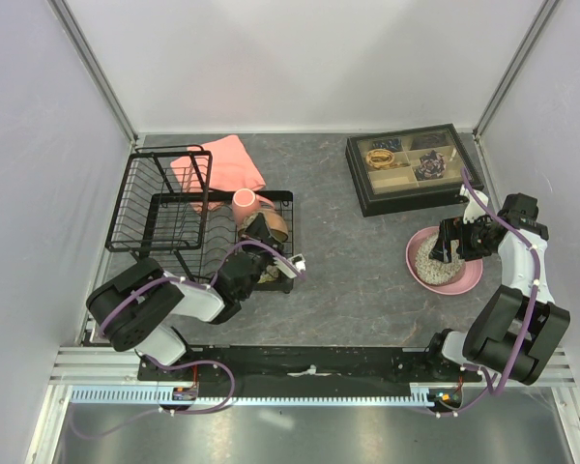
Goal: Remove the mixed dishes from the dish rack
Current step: Pick up the bowl from the dish rack.
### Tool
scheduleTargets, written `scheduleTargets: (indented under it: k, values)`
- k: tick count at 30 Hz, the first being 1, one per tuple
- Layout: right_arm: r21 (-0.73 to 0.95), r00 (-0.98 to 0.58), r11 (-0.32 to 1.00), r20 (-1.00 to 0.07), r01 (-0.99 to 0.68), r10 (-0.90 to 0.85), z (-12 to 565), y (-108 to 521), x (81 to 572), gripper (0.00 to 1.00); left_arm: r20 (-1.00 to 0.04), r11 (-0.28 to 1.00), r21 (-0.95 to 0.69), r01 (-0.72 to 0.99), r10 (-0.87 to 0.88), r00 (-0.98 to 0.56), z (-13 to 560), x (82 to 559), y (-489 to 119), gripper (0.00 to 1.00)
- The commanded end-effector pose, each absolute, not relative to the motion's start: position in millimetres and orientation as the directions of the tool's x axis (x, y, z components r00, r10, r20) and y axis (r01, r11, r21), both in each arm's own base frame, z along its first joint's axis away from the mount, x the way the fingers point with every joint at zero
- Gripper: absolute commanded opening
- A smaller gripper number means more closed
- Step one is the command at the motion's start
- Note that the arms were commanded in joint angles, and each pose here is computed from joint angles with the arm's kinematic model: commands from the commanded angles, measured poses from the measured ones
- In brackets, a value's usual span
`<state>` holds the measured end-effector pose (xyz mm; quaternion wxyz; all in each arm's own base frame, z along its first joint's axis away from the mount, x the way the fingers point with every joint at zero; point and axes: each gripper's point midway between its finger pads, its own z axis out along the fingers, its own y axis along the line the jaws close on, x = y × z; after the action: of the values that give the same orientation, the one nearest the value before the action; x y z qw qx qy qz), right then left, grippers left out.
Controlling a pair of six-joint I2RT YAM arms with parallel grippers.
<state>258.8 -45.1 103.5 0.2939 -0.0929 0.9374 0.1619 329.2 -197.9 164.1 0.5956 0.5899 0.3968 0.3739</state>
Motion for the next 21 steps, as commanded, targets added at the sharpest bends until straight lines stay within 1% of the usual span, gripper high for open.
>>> scheduleTargets:
  k: [1, 9, 12, 16, 17, 21]
  values:
    - [0.227, -0.797, 0.931, -0.596, -0.286, -0.1, 106.8, -46.9, 263.8, 0.94, -0.169, 0.354, 0.86, -0.368, 0.877, 0.45, 298.8, 314.2, -183.8, 0.01]
    - [0.23, -0.798, 0.931, -0.595, -0.285, -0.097, 106.2, -47.2, 264.1, 0.94, -0.176, 0.377, 0.834, -0.403, 0.874, 0.453, 317.5, 308.3, -177.8, 0.01]
    - [0.23, -0.798, 0.93, -0.594, -0.287, -0.1, 106.1, -46.6, 263.6, 0.94, -0.197, 0.385, 0.844, -0.374, 0.87, 0.452, 317.9, 310.5, -177.8, 0.02]
    - [0.228, -0.797, 0.931, -0.596, -0.286, -0.099, 107.0, -46.8, 263.2, 0.94, -0.275, 0.436, 0.849, -0.298, 0.848, 0.454, 320.6, 313.0, -174.9, 0.02]
    - [0.228, -0.797, 0.93, -0.596, -0.287, -0.1, 106.3, -46.9, 263.2, 0.94, -0.309, 0.462, 0.845, -0.27, 0.833, 0.459, 320.8, 314.0, -175.2, 0.02]
    - [0.227, -0.794, 0.93, -0.6, -0.29, -0.101, 107.9, -46.2, 263.0, 0.94, -0.381, 0.515, 0.83, -0.212, 0.803, 0.458, 336.2, 314.8, -173.4, 0.01]
